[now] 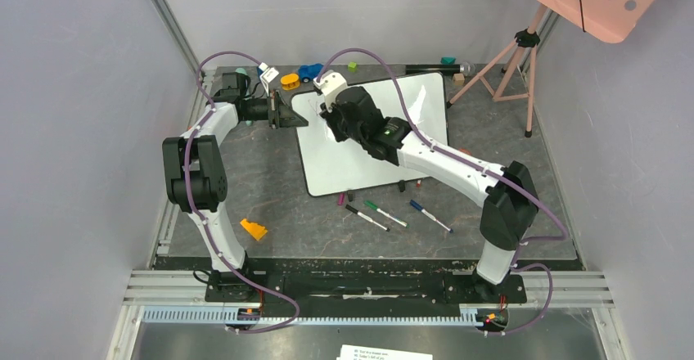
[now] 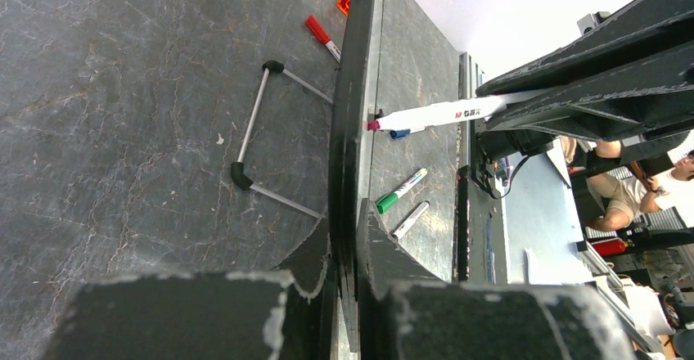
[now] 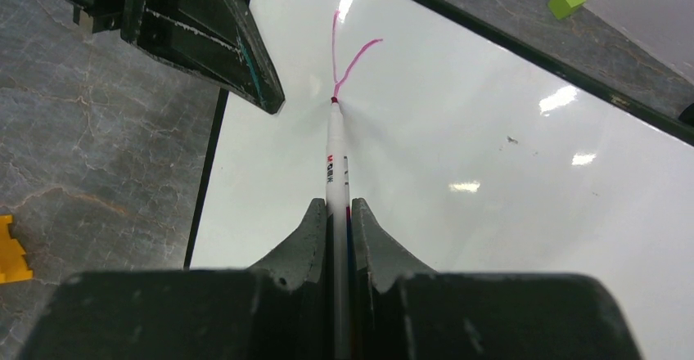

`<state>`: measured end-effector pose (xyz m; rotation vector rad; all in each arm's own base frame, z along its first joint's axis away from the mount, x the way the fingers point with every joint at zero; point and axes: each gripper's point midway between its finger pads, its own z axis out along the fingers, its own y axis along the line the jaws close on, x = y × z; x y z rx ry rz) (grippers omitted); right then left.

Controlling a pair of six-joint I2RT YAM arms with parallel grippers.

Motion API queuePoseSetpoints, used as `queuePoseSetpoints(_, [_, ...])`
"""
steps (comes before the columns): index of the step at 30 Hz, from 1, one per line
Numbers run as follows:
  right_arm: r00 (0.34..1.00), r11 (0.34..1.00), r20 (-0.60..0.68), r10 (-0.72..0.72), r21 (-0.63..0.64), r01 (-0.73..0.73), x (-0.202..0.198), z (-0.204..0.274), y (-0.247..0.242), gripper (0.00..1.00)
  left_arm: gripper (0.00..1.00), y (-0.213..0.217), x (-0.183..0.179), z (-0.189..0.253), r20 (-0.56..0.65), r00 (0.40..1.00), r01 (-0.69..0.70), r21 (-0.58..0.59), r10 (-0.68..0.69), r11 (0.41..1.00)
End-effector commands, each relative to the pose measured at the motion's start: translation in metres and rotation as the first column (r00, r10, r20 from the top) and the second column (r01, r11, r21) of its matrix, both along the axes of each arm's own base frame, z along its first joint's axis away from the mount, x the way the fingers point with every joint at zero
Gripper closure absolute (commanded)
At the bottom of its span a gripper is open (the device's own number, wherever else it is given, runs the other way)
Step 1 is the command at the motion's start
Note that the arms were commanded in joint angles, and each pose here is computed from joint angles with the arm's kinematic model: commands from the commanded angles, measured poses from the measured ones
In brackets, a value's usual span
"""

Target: Write a sentence on the whiteboard

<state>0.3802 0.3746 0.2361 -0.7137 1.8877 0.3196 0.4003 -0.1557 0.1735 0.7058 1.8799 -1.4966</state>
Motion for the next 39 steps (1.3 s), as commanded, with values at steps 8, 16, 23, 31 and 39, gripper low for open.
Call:
queuePoseSetpoints(8, [0.999,1.0,-0.043,0.011,-0.021,-0.012,-0.015,-0.014,-0.015,1.0,0.98,-0.003,0.008,-0.07,0.071,0.997,-0.037,0.262,0.019,0.965])
queuePoseSetpoints(16, [0.997,0.995,0.004,0.082,0.055,-0.082,-0.019,0.026,-0.001,1.0,0.98,-0.003,0.008,-0.07,0.07,0.997,-0.036,0.262,0.018,0.965])
queuePoseSetpoints(23, [0.994,0.989,0.058,0.096,0.109,-0.102,-0.023,0.054,-0.003,1.0,0.98,-0.003,0.008,-0.071,0.069,0.997,-0.035,0.261,0.017,0.965])
queuePoseSetpoints(31, [0.998,0.996,0.067,0.004,0.084,-0.009,-0.01,0.052,-0.02,1.0,0.98,-0.003,0.008,-0.07,0.071,0.997,-0.036,0.262,0.018,0.964])
queuePoseSetpoints(39, [0.997,0.998,0.065,-0.048,0.052,0.044,0.004,0.047,-0.025,1.0,0.98,-0.003,0.008,-0.07,0.071,0.997,-0.036,0.262,0.018,0.965])
